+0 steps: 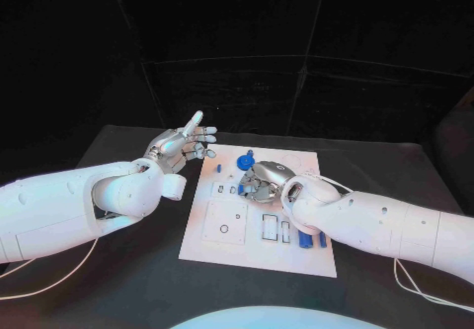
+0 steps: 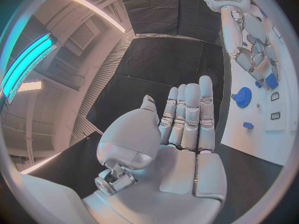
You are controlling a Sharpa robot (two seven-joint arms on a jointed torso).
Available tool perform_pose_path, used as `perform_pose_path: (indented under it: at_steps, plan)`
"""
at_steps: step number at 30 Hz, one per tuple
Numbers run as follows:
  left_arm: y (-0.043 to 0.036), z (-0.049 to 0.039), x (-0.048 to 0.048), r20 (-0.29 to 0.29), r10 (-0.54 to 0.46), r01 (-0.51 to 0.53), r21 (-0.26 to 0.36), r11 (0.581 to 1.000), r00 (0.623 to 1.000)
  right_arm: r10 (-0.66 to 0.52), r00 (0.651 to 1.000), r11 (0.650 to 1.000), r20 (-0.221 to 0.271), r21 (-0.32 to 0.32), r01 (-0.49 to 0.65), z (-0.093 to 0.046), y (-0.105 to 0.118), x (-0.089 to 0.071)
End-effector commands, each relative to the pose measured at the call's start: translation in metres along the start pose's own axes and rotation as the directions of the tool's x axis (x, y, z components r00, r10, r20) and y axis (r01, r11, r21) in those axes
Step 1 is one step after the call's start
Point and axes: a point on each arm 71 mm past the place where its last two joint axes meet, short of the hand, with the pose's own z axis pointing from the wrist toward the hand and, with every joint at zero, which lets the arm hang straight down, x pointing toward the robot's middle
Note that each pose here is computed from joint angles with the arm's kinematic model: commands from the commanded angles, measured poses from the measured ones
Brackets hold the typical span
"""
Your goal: Assemble the parts on the task board
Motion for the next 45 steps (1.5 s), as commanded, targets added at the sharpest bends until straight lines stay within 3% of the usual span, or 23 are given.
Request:
perform_pose_path:
  at_steps: [1, 45]
  plan:
    - [-0.0014, 0.0006, 0.0014, -0.014, -0.005, 0.005, 0.009, 1.000, 1.000, -0.010, 1.000, 1.000, 0.002, -0.008, 0.010, 0.0006, 0.0025, -0.0005]
    - [-0.0012, 0.0009, 0.0004, -0.013, -0.005, 0.005, 0.006, 1.000, 1.000, -0.014, 1.000, 1.000, 0.015, -0.004, 0.014, 0.0001, 0.0051, -0.0010]
